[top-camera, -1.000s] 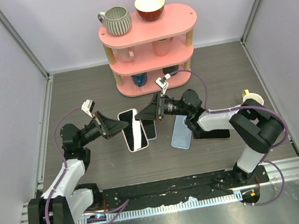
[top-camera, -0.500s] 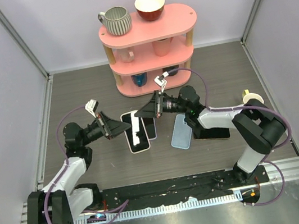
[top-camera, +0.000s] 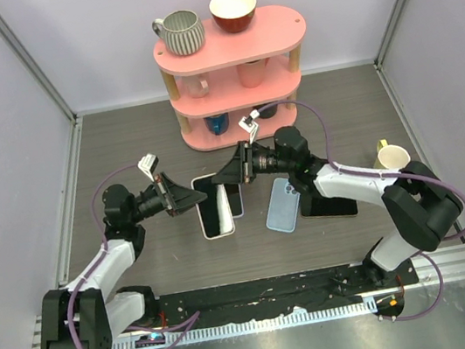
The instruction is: Put the phone into the phone case
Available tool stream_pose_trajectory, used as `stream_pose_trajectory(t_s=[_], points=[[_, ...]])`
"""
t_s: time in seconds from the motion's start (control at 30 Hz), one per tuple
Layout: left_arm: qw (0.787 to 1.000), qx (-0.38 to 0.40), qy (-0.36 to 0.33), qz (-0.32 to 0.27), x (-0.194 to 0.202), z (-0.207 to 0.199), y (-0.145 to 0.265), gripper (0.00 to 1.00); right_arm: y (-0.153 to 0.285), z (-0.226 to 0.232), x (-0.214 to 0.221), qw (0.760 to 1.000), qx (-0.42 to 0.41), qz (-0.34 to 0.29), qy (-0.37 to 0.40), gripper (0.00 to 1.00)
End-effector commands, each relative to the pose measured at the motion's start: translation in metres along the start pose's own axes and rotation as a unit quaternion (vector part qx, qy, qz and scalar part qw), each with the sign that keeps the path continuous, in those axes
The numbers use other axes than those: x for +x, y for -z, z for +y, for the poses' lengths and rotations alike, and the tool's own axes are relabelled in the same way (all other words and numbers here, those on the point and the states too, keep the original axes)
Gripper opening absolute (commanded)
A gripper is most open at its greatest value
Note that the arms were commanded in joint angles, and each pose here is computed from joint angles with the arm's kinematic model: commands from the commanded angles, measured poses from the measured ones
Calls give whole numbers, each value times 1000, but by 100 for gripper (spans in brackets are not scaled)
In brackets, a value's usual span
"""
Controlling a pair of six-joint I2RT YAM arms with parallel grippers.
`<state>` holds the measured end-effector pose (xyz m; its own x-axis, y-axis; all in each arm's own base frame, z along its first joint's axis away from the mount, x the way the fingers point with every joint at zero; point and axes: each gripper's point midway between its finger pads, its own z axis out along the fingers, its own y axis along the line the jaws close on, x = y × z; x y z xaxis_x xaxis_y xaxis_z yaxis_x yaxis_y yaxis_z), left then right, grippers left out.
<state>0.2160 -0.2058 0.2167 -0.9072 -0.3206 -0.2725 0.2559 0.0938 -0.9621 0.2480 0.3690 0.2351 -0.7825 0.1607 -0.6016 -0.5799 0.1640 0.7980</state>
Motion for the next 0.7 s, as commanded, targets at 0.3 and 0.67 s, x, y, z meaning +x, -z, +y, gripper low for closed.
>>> stream_pose_trajectory(t_s=[0.3,0.67], points=[[1000,-24,-1,16,2,2,-9,1,5,47,-20,996,-56,-13,74,22],[998,33,-37,-47,-16,-41,-7,1,33,52,34,991,-126,30,37,47]])
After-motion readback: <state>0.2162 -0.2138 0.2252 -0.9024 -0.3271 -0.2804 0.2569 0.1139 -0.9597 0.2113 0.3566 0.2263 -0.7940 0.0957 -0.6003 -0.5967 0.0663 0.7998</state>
